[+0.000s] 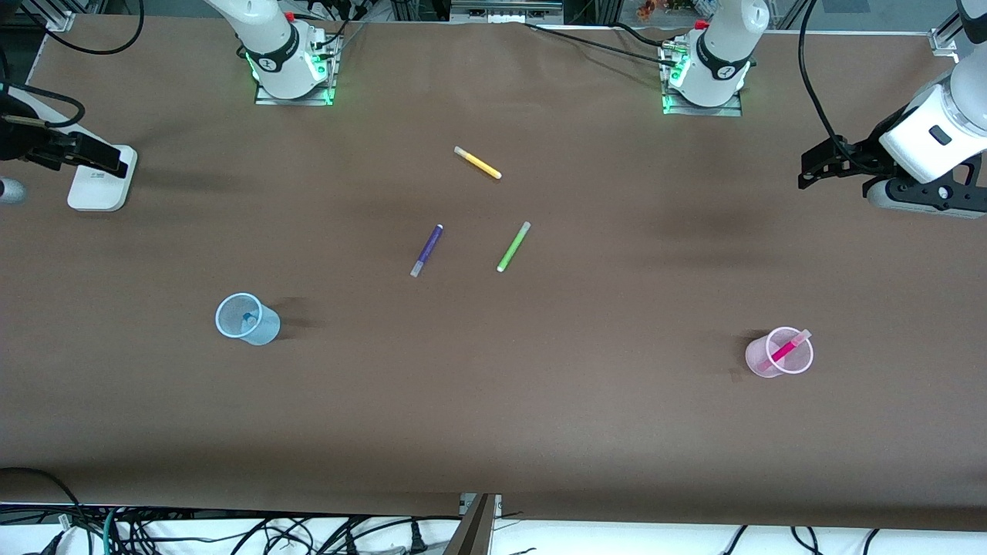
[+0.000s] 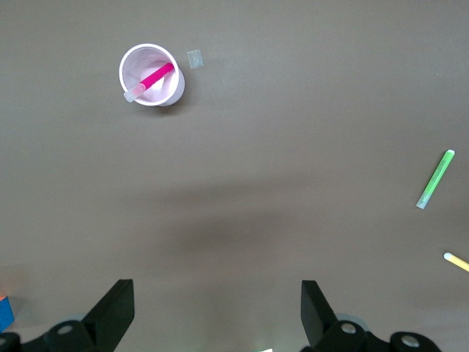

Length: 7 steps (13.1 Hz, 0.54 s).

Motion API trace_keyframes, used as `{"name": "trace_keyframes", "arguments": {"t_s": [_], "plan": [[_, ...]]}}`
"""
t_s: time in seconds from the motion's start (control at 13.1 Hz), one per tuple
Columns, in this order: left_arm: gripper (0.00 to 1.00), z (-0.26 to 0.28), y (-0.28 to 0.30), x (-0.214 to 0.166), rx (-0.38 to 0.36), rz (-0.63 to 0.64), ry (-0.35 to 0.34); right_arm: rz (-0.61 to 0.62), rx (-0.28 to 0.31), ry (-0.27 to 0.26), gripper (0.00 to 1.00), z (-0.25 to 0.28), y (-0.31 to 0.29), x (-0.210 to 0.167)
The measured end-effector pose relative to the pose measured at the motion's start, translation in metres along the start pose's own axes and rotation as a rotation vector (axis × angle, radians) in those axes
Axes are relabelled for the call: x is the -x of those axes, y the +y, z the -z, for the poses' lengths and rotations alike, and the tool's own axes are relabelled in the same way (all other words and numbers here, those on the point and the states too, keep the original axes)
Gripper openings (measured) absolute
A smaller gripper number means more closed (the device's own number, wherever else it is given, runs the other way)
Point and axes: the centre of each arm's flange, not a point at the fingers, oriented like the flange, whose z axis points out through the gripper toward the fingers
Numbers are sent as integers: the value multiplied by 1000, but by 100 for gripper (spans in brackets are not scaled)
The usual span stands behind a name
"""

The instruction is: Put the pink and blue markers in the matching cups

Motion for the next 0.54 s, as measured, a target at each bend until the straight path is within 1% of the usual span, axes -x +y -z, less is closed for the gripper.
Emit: {"name": "trace_keyframes", "arguments": {"t_s": [0.54], "plan": [[100, 0, 0, 0, 0, 0, 0, 0, 2, 4, 100, 3, -1, -4]]}}
